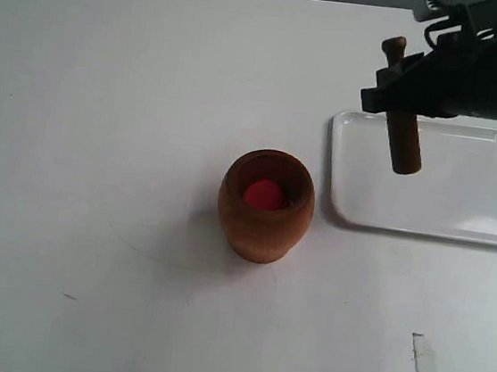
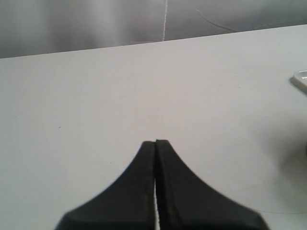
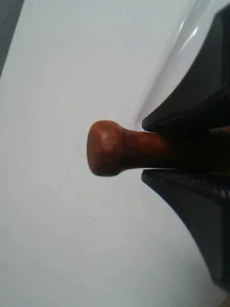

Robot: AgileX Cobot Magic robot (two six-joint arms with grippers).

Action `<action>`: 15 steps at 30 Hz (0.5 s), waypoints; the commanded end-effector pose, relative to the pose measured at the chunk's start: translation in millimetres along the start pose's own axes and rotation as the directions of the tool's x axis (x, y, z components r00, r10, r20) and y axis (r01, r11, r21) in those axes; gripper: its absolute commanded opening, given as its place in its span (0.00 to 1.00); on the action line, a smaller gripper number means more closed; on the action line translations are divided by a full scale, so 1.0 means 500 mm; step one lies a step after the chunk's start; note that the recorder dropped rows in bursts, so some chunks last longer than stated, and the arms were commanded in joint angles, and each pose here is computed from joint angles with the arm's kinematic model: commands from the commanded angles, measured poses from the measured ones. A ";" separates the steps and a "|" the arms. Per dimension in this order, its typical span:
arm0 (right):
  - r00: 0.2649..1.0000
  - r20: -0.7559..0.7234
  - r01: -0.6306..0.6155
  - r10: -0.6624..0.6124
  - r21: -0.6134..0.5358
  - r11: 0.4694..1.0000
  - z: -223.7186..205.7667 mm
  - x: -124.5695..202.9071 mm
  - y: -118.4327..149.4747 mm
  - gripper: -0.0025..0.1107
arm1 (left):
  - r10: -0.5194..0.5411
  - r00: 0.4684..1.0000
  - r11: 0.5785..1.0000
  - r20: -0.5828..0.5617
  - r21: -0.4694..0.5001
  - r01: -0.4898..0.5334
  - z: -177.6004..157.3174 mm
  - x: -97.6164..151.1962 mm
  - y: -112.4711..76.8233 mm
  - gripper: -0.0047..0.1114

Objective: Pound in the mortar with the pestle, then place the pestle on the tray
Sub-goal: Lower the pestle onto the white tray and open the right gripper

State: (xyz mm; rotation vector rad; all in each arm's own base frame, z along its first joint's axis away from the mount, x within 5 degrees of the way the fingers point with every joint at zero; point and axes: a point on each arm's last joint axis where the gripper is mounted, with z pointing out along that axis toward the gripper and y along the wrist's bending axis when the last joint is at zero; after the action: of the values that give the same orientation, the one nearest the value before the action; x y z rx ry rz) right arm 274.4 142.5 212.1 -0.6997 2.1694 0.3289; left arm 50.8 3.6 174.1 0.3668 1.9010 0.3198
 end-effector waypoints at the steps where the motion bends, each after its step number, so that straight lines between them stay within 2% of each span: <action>1: 0.998 -0.069 -0.006 0.003 -0.043 0.999 0.032 0.022 0.000 0.02 | -0.012 1.000 1.000 0.007 0.008 0.012 0.000 -0.001 -0.001 0.04; 6: 0.986 -0.166 -0.034 0.023 -0.062 0.998 0.080 0.064 -0.001 0.02 | -0.012 1.000 1.000 0.007 0.008 0.012 0.000 -0.001 -0.001 0.04; 15: 0.962 -0.270 -0.032 0.040 0.033 0.999 0.136 0.121 -0.021 0.02 | -0.012 1.000 1.000 0.007 0.008 0.012 0.000 -0.001 -0.001 0.04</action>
State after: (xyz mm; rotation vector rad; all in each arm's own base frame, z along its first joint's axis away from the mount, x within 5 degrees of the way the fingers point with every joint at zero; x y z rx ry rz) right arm 288.2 145.4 126.6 -0.7346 2.4351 0.2628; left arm 50.8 3.6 174.1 0.3668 1.9010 0.3198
